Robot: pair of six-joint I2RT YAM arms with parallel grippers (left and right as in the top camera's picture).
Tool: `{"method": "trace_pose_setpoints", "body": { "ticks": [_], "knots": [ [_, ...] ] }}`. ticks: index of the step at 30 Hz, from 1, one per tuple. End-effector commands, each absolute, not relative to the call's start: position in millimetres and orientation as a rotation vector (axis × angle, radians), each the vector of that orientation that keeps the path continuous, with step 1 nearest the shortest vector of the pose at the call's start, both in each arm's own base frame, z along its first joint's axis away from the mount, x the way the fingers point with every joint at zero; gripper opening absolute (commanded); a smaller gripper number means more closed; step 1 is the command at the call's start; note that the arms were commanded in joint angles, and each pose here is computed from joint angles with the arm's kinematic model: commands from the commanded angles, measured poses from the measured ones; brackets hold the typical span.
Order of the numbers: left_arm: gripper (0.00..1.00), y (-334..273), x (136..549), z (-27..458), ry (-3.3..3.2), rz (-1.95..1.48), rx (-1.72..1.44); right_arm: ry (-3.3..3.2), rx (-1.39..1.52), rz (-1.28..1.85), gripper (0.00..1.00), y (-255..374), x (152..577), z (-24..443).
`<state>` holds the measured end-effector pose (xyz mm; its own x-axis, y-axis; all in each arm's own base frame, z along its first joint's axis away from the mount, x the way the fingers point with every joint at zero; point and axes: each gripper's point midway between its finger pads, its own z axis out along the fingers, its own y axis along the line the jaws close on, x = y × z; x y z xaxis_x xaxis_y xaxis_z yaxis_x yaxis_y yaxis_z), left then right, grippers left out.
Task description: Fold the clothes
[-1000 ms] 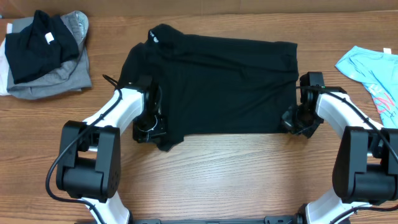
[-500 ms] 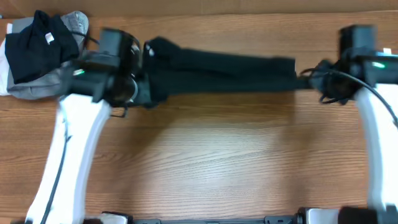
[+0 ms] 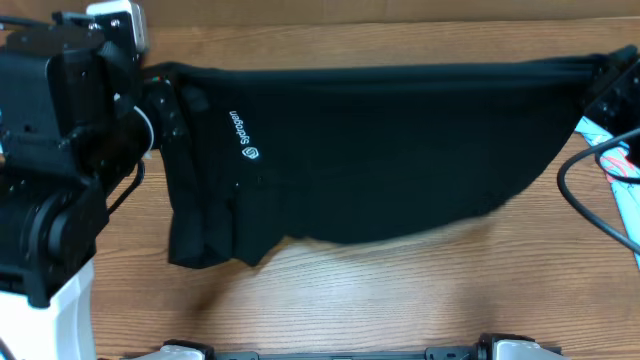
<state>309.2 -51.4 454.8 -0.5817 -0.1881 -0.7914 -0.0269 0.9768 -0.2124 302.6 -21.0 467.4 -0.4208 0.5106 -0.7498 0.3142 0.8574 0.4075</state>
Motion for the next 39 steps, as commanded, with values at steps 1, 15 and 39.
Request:
{"method": "trace_pose_setpoints", "body": {
  "ticks": [1, 15, 39],
  "knots": [
    [0.04, -33, 348, 443, 2.189, -0.061, -0.191, 2.059, 0.62, 0.188, 0.04, -32, 335, 456],
    [0.04, 23, 482, 451, 1.979, 0.087, -0.194, 1.913, 0.58, 0.214, 0.04, -41, 451, 457],
    [0.04, -50, 391, 222, 2.973, -0.308, -0.127, 2.654, 0.928, -0.004, 0.04, -41, 371, 224]
  ]
}}
